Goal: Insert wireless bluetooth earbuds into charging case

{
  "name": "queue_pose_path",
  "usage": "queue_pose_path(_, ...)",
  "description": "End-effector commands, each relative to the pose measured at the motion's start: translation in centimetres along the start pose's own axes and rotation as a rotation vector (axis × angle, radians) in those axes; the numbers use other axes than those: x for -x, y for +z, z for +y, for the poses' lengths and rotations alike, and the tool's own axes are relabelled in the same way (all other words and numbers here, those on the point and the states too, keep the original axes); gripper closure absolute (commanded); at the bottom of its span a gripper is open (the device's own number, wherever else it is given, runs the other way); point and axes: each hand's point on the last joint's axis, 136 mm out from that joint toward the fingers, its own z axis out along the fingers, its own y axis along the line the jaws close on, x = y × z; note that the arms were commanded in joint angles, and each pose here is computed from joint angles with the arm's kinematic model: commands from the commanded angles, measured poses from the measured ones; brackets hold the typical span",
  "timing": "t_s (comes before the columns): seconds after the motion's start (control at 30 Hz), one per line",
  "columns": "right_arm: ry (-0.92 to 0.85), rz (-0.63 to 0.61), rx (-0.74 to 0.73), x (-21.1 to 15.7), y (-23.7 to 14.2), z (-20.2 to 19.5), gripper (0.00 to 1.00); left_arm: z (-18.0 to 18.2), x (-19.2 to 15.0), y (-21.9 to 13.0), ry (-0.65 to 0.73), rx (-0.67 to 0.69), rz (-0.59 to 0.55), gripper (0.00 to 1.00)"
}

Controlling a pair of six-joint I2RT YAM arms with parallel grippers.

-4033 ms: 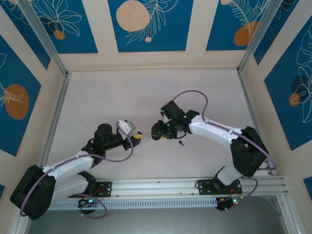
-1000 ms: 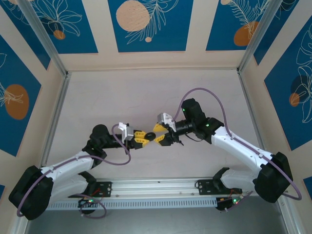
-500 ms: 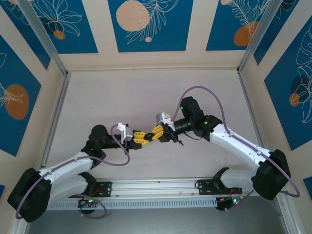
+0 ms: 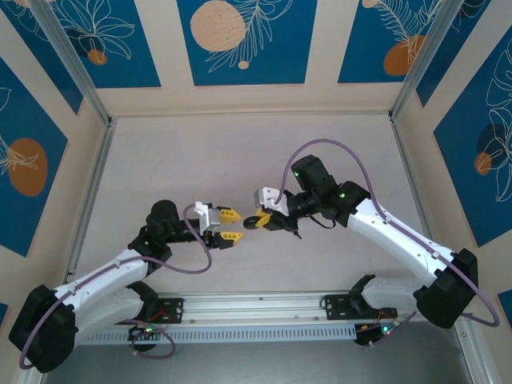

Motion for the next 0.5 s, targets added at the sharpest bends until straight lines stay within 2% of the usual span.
queue_pose_path(0.0,-0.072,0.134,-0.024,-1.3,-0.8,0.5,0.88,-0.2,-0.4,0.1,0.032,-0.013,0.059,0.53)
queue_pose_path(0.2,-0.117,0.227,-0.015,-1.5,0.1,0.6,0.88,-0.6,-0.9,0.4,0.028,-0.034,0.092,0.52)
queue_pose_path(0.47,-0.146,0.171,0.046,0.2,1.7,1.4,0.88,-0.8,-1.3,0.6,0.023,-0.046,0.111,0.52)
